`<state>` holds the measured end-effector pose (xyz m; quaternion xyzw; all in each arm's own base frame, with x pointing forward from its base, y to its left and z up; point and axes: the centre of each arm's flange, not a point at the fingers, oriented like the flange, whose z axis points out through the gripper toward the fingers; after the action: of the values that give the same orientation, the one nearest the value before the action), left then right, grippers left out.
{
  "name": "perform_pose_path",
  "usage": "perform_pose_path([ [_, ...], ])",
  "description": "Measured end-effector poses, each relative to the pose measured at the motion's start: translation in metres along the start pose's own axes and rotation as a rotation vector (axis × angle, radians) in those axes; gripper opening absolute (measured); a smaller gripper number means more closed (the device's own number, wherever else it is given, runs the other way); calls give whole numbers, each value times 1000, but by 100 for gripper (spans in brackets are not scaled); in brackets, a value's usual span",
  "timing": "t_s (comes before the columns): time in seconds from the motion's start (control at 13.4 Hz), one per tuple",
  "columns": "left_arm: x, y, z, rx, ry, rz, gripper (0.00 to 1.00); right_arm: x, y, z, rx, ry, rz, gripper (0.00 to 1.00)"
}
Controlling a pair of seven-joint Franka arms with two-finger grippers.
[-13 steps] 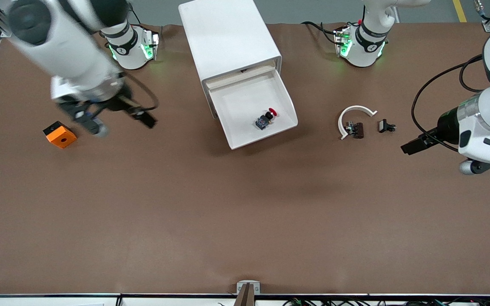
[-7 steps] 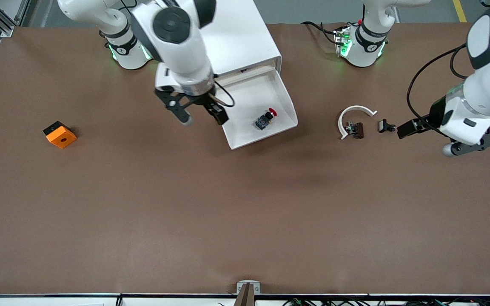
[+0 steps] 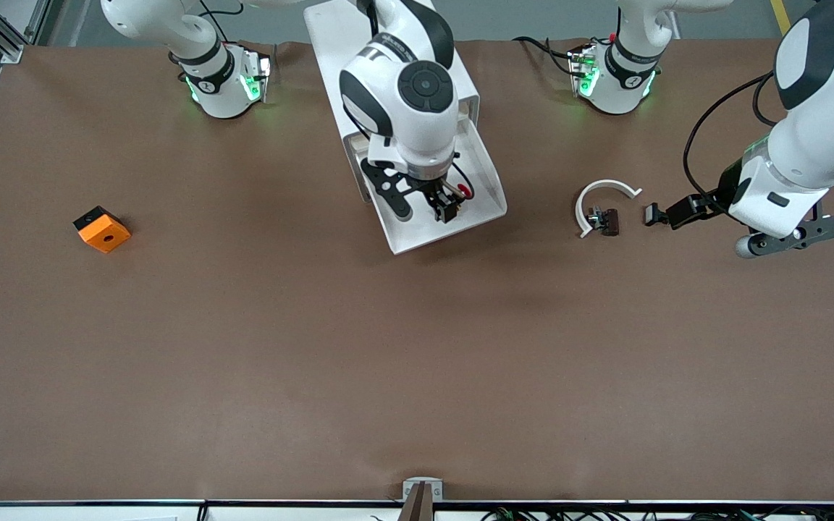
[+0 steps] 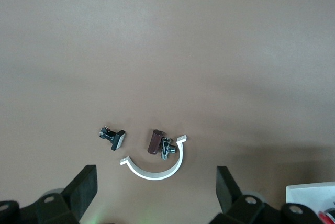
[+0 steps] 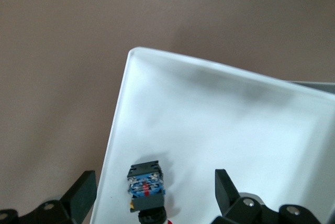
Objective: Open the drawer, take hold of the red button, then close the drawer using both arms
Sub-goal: 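Lower the right gripper into the drawer and grasp the red button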
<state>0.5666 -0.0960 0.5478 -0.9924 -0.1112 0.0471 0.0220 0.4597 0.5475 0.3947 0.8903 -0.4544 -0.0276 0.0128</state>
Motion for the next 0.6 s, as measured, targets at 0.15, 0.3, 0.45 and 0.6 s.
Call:
perform_pose_path([
  [0.15,-1,-1,-2,-1,3,-1,100,-9,-3,11,2,6,-20,100],
  [0.3,-2,-1,-4,-2,6,-1,100,-19,-3,20,-3,16,-73,100],
  [0.45,-4,-2,-5,-2,8,-1,100,-29,-3,28,6,19,-111,100],
  [0.6,-4,-2,-4,-2,6,-2,100,-33,-5,41,5,22,-137,100],
])
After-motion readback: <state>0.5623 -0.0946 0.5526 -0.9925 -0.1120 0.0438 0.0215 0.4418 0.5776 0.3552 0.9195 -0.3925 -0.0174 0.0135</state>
